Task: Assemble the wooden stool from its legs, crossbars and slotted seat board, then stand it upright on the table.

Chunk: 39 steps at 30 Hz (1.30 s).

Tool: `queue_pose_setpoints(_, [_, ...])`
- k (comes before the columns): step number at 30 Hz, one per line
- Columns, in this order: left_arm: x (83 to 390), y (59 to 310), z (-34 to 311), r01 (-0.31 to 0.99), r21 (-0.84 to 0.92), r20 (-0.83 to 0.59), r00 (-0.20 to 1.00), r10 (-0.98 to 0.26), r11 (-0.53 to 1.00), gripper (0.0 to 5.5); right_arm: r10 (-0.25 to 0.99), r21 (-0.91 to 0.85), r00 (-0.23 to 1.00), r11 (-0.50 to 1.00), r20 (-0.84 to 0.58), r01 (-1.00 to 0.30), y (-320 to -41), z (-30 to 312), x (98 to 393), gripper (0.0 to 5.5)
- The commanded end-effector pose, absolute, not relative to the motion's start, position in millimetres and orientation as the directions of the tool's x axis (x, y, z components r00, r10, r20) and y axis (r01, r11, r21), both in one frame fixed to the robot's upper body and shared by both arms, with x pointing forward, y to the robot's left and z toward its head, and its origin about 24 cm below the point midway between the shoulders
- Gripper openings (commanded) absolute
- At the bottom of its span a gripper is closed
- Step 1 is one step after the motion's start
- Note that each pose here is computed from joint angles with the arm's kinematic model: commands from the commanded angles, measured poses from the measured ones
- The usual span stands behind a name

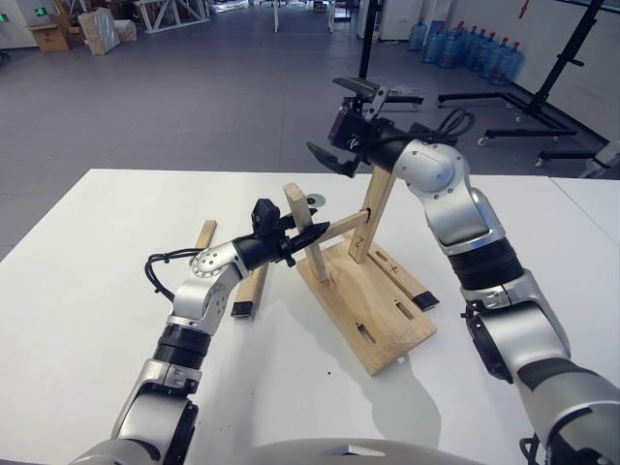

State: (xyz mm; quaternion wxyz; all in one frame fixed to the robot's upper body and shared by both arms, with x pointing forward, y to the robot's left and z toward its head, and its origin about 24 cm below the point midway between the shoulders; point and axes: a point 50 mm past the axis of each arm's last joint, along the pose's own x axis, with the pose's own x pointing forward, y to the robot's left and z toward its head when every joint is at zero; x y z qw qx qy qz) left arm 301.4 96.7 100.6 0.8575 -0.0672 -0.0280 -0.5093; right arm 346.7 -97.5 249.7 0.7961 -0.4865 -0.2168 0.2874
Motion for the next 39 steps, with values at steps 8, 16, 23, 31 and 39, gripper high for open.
queue_pose_setpoints(8, [300.0, 106.9, 82.9, 0.853, -0.13, 0.009, 0.511, -0.86, 0.506, 2.01, 0.635, -0.838, 0.706, 0.165, -0.314, -0.521, -125.7, 124.0, 326.8, 5.23])
queue_pose_setpoints(16, [296.8, 103.6, 79.4, 0.859, -0.12, -0.002, 0.501, -0.865, 0.498, 2.01, 0.671, -0.769, 0.68, 0.256, -0.295, -0.586, -119.1, 99.3, 321.6, 5.23])
queue_pose_setpoints(23, [294.4, 103.0, 79.1, 0.87, -0.112, -0.004, 0.484, -0.875, 0.481, 2.65, 0.691, -0.821, 0.707, 0.311, -0.15, -0.479, -113.2, 165.5, 332.3, 5.23])
queue_pose_setpoints(31, [280.9, 125.2, 87.6, 0.856, -0.057, -0.029, 0.513, -0.858, 0.514, 3.79, 0.677, -0.833, 0.726, 0.329, -0.122, -0.446, -110.4, 171.3, 334.5, 5.23])
queue_pose_setpoints(39, [248.0, 174.3, 121.5, 0.759, -0.042, -0.001, 0.651, -0.759, 0.65, 4.99, 0.649, -0.833, 0.734, 0.506, 0.198, -0.223, -100.5, 267.2, 341.9, 5.23])
